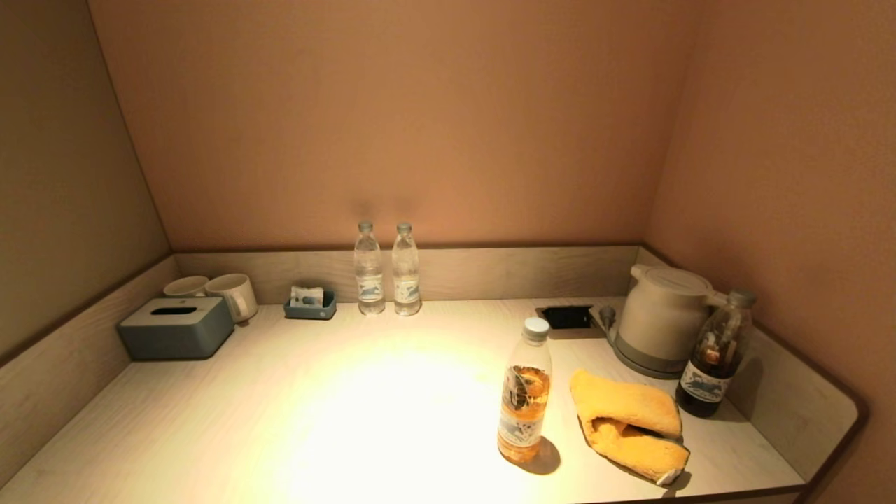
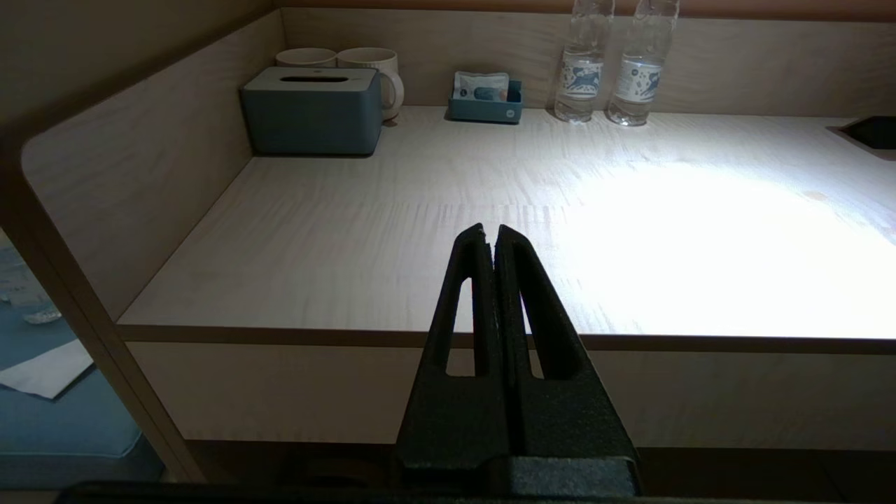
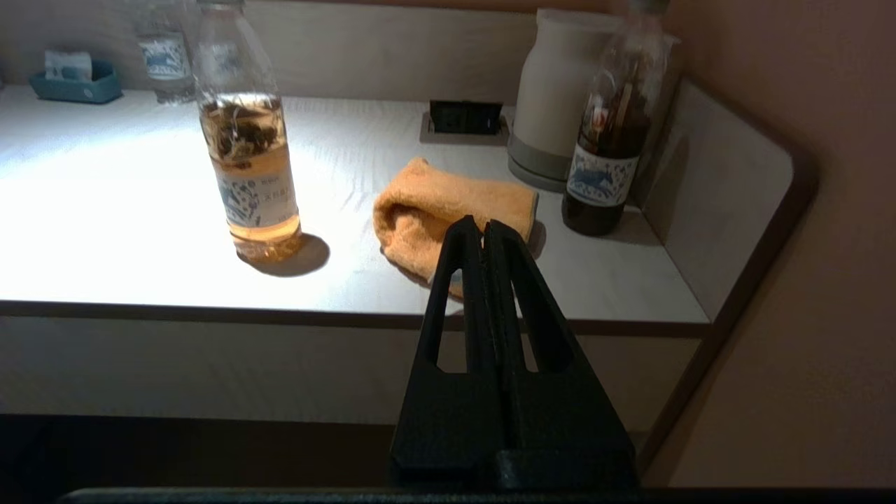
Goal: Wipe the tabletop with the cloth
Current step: Pick up the bottle
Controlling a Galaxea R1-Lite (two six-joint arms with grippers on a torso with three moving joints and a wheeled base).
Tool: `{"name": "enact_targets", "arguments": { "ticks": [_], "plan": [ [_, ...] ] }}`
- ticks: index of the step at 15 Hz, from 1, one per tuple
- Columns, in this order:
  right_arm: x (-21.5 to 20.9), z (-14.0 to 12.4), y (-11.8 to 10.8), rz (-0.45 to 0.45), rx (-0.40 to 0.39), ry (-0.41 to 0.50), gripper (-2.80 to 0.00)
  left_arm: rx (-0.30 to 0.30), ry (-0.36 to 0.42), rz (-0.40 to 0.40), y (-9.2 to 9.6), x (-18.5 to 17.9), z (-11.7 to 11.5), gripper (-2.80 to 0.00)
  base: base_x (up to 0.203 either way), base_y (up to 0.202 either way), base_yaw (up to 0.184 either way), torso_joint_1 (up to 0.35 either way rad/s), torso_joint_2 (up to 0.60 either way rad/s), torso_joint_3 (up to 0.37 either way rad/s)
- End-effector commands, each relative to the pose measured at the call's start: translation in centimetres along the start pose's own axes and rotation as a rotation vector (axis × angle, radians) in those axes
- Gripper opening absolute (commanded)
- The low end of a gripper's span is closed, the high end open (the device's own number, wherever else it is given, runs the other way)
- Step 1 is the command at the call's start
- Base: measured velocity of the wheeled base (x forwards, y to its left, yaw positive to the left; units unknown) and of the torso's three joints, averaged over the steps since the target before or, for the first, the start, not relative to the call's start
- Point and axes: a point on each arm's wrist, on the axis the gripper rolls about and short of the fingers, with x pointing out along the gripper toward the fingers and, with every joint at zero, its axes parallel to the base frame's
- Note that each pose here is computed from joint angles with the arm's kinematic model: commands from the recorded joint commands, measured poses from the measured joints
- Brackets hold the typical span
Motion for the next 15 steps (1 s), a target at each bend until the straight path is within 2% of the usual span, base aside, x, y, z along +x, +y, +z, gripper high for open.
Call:
{"name": "enact_targets", "arguments": {
  "ticks": [1,5,7,9,12,15],
  "plan": [
    [-0.8,2.2,0.0,0.013,-0.001,-0.027,-2.8,0.0,0.0,0.0,0.0,0.0,0.0,-2.8,0.0,0.0,0.0,0.0,0.0,0.0],
    [-0.2,5.3,-0.1,0.082,0.024,0.048,-2.8,0.0,0.0,0.0,0.0,0.0,0.0,-2.8,0.0,0.0,0.0,0.0,0.0,0.0],
    [1.6,7.5,-0.1,0.125,0.056,0.109,-2.8,0.0,0.0,0.0,0.0,0.0,0.0,-2.8,0.0,0.0,0.0,0.0,0.0,0.0],
    [3.7,9.4,-0.2,0.164,0.077,0.128,-2.8,0.0,0.0,0.0,0.0,0.0,0.0,-2.8,0.0,0.0,0.0,0.0,0.0,0.0],
    [9.7,11.3,-0.3,0.224,0.098,0.207,-2.8,0.0,0.0,0.0,0.0,0.0,0.0,-2.8,0.0,0.0,0.0,0.0,0.0,0.0],
    [16.2,12.2,-0.1,0.278,0.104,0.245,-2.8,0.0,0.0,0.0,0.0,0.0,0.0,-2.8,0.0,0.0,0.0,0.0,0.0,0.0]
  ]
}}
